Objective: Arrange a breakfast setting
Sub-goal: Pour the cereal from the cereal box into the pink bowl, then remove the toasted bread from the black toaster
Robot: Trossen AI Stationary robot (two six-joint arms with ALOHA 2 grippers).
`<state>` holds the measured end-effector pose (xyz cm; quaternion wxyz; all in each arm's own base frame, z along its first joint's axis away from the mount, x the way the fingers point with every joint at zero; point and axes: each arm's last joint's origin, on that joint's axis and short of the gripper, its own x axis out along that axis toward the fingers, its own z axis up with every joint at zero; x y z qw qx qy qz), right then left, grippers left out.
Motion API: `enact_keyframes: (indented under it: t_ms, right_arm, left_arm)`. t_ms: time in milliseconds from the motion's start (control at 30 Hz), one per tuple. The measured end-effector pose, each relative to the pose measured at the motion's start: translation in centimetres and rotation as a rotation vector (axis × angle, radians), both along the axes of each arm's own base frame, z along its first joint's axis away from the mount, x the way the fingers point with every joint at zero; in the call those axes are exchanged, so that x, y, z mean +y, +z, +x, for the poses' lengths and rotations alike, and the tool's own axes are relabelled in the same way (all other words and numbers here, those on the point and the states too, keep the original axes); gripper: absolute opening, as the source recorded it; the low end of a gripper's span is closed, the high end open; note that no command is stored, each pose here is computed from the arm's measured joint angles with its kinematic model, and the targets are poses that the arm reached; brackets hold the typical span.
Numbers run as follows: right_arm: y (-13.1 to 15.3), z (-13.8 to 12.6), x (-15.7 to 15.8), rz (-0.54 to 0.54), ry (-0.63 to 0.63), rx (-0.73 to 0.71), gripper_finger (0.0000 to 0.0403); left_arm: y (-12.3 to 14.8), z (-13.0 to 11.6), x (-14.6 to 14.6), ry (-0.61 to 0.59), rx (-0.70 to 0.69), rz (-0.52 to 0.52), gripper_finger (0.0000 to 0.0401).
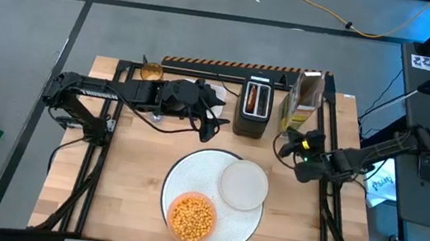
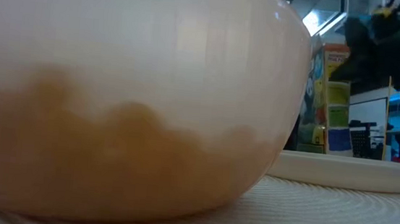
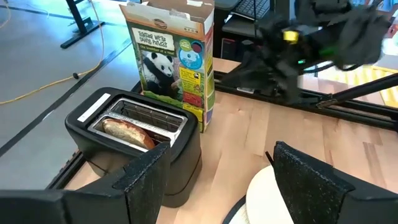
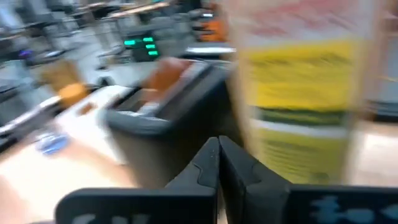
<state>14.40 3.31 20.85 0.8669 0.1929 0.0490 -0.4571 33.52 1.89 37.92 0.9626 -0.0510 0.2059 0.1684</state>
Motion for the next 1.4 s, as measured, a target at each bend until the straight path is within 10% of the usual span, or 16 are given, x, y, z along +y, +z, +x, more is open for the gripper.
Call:
enact_keyframes:
  t_ms: [367,633,867,1133,1400]
  right_arm:
    - [10.4,3.6,3.5,-0.415,0.362,0.159,0.0]
    - [16.7,8.3,2.0,-0.714,0.539,0.412,0.0]
    - [16.7,11.8,-6.0,-0.349,0.494,0.605,0.0005]
    - [15.8,14.7,-13.8,-0.11,0.684,0.403,0.0095]
    - [16.4,17.1,-16.2,-0.29,0.959,0.622,0.0169]
  left_arm:
    - [0.6,-0.9,-0.1,0.054,-0.026,-0.06,0.0268]
    - [6.4,-7.1,1.0,-0.038,-0.19,0.088,0.0246]
    - [9.5,-12.7,1.4,-0.118,-0.323,0.06,0.0231]
    - [8.1,-17.2,1.1,-0.028,-0.086,0.083,0.0221]
    - [6.9,-18.8,1.0,0.038,0.058,0.05,0.0224]
